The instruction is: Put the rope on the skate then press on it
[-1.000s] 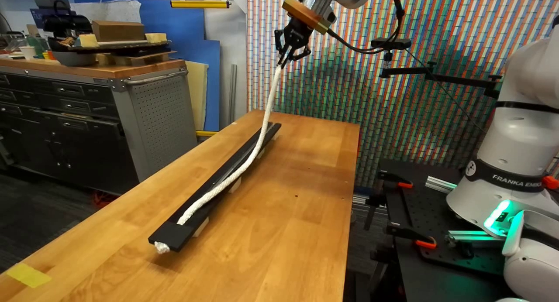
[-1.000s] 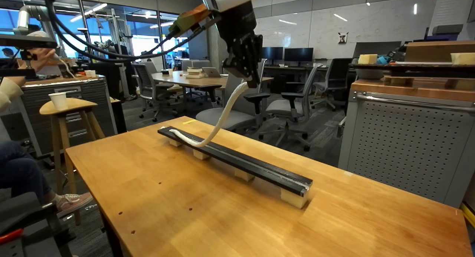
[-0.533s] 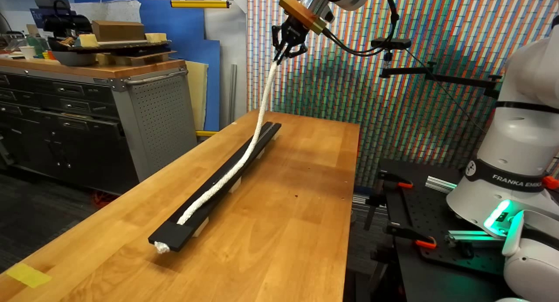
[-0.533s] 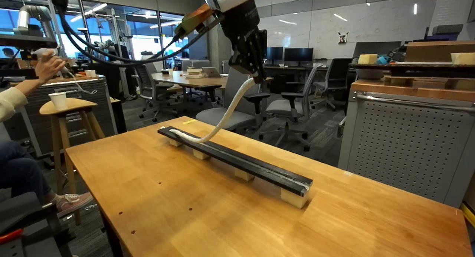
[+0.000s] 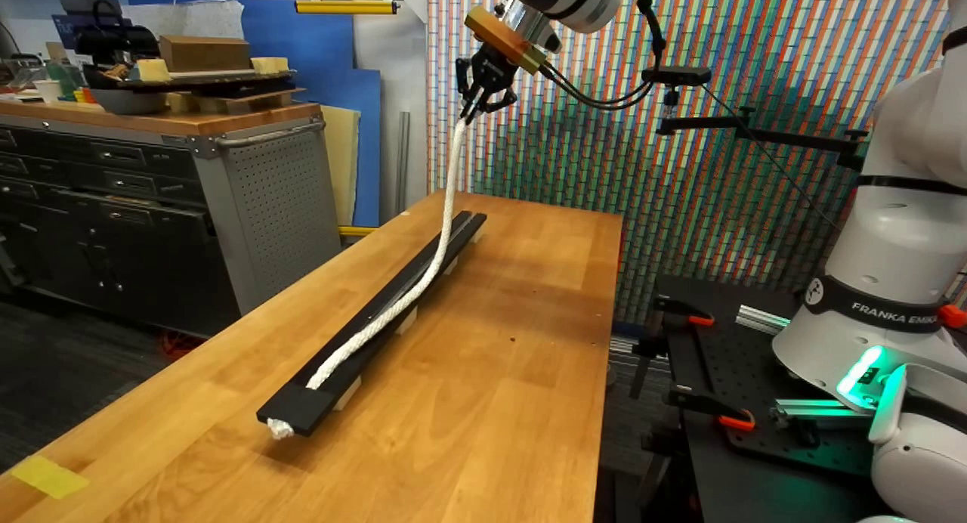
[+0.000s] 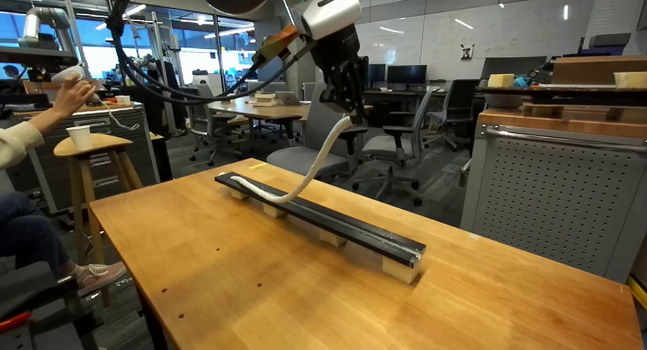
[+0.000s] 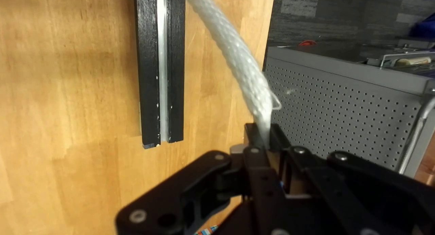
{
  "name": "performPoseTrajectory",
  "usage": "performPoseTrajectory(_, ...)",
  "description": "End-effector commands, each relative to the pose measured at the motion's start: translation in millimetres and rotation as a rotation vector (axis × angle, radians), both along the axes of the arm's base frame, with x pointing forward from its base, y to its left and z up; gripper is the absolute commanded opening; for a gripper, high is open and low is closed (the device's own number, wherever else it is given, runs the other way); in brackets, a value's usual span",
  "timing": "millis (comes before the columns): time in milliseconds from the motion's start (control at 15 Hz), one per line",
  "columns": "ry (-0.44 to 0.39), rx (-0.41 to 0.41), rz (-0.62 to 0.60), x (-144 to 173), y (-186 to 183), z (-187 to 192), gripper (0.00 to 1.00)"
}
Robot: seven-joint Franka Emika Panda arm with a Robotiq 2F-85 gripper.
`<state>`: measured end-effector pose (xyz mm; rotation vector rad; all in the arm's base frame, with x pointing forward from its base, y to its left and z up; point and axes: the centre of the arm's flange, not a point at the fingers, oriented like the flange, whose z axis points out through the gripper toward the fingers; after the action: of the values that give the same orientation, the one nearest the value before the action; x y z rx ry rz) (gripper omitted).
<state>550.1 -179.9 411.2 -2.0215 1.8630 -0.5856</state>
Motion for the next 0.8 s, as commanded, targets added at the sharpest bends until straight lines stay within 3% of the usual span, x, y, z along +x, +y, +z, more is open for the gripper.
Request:
performPoseTrajectory(0,-0.049,-0.01,-0.013,21,-8,7,0.03)
performPoseTrajectory(400,-0.05,-0.02,-0.015,40,-12,14,0.03)
performPoseTrajectory(733,0.12,-0.039,0.073,58,-9,0,0.03)
